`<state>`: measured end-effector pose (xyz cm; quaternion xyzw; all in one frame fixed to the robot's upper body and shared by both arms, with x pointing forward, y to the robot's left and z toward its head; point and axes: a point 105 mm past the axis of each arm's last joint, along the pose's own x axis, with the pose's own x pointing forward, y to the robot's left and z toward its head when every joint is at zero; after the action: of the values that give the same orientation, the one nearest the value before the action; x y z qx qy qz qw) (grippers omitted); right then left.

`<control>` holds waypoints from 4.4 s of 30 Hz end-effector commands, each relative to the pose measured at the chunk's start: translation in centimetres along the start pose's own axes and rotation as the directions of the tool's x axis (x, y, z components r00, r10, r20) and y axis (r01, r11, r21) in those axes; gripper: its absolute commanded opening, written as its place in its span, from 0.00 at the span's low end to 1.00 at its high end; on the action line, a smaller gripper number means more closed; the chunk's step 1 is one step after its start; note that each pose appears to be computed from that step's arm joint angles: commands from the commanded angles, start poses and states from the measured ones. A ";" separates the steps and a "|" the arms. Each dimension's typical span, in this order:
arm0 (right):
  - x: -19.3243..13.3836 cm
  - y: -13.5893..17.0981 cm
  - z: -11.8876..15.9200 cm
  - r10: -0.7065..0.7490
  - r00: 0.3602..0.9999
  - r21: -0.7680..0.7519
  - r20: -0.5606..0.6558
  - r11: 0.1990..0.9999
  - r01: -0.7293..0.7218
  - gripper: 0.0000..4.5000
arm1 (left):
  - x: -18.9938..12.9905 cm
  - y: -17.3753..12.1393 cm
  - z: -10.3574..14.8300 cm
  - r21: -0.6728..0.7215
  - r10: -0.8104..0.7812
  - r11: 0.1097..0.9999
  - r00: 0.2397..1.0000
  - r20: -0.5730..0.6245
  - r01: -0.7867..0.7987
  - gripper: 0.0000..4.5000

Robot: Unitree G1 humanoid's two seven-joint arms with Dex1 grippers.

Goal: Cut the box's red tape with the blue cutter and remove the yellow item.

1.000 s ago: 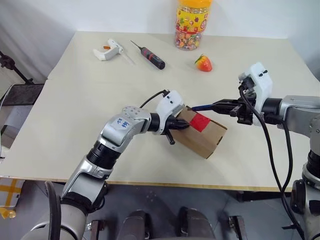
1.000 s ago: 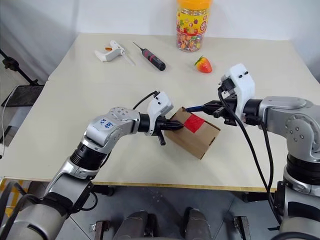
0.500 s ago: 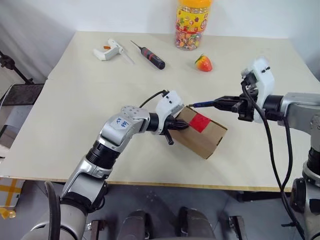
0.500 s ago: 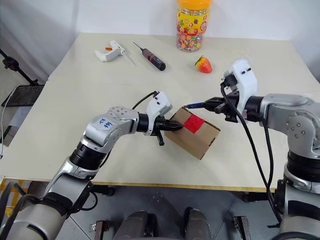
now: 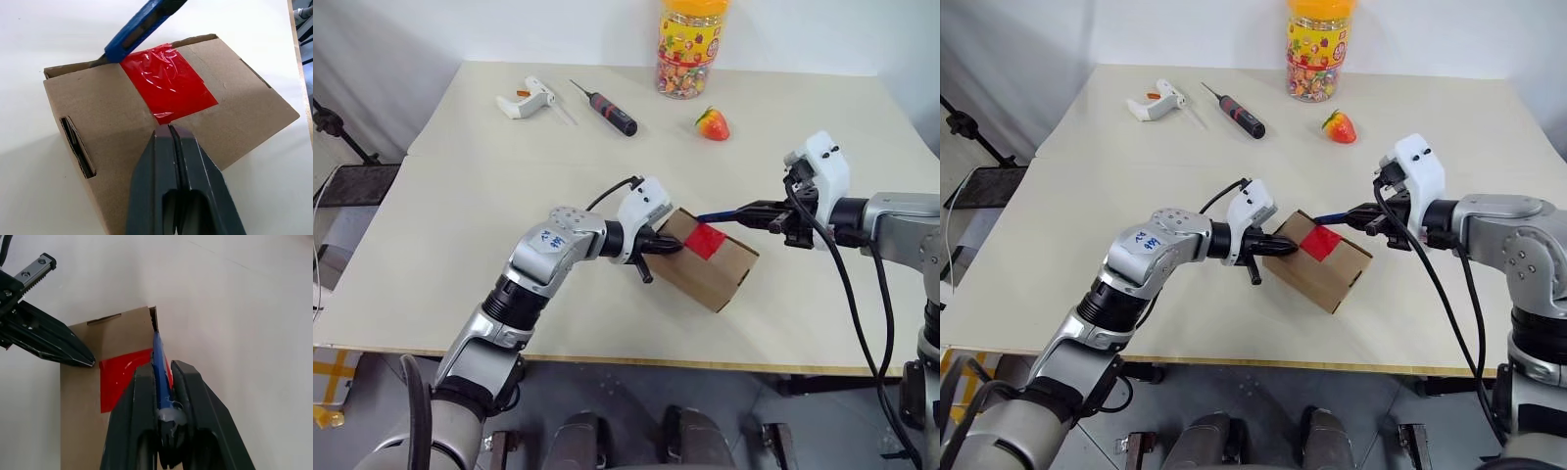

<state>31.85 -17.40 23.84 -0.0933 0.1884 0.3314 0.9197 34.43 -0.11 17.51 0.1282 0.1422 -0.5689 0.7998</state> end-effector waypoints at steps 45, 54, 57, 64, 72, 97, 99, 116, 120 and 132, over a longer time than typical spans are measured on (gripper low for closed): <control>-2.3 -1.2 -1.9 0.006 0.963 -0.126 -0.271 0.991 -0.041 0.04 | 0.5 1.1 -1.7 -0.035 0.104 0.993 0.988 -0.110 -0.109 0.00; -0.8 -0.9 -1.0 0.038 0.965 -0.137 -0.260 0.988 -0.076 0.04 | 0.5 1.1 -1.7 -0.029 0.105 0.994 0.989 -0.108 -0.108 0.00; -0.9 -0.8 -0.8 0.048 0.962 -0.148 -0.269 0.985 -0.090 0.04 | 0.5 1.1 -1.7 -0.031 0.106 0.993 0.989 -0.105 -0.110 0.00; -2.6 -1.6 -1.4 0.038 0.942 -0.158 -0.333 0.983 -0.095 0.04 | 0.5 1.2 -1.7 -0.035 0.115 0.992 0.988 -0.102 -0.119 0.00; -3.6 -1.8 -2.2 0.048 0.920 -0.156 -0.390 0.981 -0.117 0.04 | 0.3 1.3 -1.8 -0.045 0.126 0.990 0.987 -0.103 -0.131 0.00; -6.0 -2.3 -2.7 0.008 0.904 -0.141 -0.427 0.987 -0.075 0.04 | 0.2 1.1 -2.1 -0.048 0.133 0.989 0.986 -0.100 -0.138 0.00; -6.4 -2.3 -2.7 0.005 0.909 -0.137 -0.417 0.988 -0.068 0.04 | 0.2 1.2 -2.2 -0.048 0.133 0.989 0.986 -0.101 -0.138 0.00; -8.1 -8.1 -7.7 -0.246 0.959 0.192 0.143 0.957 0.217 0.04 | -0.3 1.0 1.4 -0.040 0.036 0.999 0.997 0.067 -0.033 0.00; -6.8 -8.9 -12.5 -0.307 0.945 0.361 0.112 0.899 0.249 0.04 | -1.3 0.2 4.1 -0.018 -0.041 0.999 0.983 0.180 0.045 0.00; -8.6 -9.3 -13.4 -0.350 0.936 0.370 0.034 0.875 0.314 0.68 | -6.8 -0.4 4.7 -0.054 -0.104 0.992 0.980 0.171 0.114 0.00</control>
<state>28.24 -33.07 13.08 0.0917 0.2080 0.1307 0.9650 33.67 3.80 23.75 0.0438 0.1053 -0.5966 0.7944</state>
